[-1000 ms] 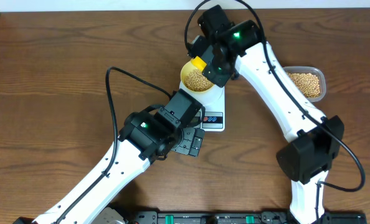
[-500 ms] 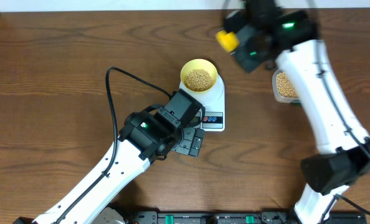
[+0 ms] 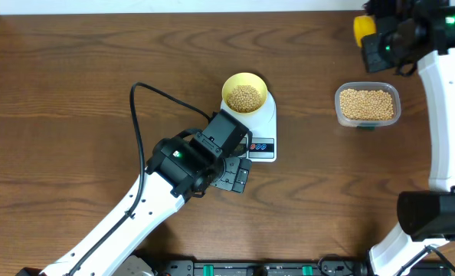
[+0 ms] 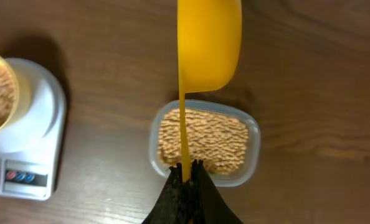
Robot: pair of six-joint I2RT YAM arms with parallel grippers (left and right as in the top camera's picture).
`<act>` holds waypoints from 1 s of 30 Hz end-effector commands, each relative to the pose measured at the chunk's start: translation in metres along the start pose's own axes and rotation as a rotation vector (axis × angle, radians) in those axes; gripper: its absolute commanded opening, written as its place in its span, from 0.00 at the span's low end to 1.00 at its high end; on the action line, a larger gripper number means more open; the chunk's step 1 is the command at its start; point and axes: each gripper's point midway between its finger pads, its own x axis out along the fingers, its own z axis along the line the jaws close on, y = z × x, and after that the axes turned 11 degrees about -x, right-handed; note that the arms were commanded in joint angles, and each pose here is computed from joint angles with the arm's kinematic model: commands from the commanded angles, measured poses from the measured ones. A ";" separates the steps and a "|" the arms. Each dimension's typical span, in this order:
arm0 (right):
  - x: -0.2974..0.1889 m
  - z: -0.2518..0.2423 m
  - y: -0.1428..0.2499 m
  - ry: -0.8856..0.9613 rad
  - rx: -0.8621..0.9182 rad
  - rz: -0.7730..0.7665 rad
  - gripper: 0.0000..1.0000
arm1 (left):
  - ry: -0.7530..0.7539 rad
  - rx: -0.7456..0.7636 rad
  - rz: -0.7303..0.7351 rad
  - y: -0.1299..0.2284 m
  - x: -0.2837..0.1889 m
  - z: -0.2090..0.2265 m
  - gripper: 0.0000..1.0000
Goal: Scoop item into bowl and weigh 50g on scale
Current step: 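Swing the yellow scoop right, away from the bowl, with the right gripper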
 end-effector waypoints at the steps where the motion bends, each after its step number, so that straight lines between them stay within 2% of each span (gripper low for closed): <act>1: -0.011 -0.030 0.003 0.051 0.081 -0.028 0.01 | -0.009 0.006 -0.011 -0.004 -0.002 0.001 0.97; 6: -0.013 -0.072 0.007 0.117 0.167 -0.073 0.01 | -0.009 0.006 -0.011 -0.004 -0.002 0.001 0.97; 17: -0.036 -0.140 -0.035 0.330 0.286 -0.315 0.01 | -0.009 0.006 -0.011 -0.004 -0.002 0.001 0.97; 30: -0.025 -0.144 -0.043 0.340 0.312 -0.329 0.01 | -0.009 0.006 -0.011 -0.004 -0.002 0.001 0.97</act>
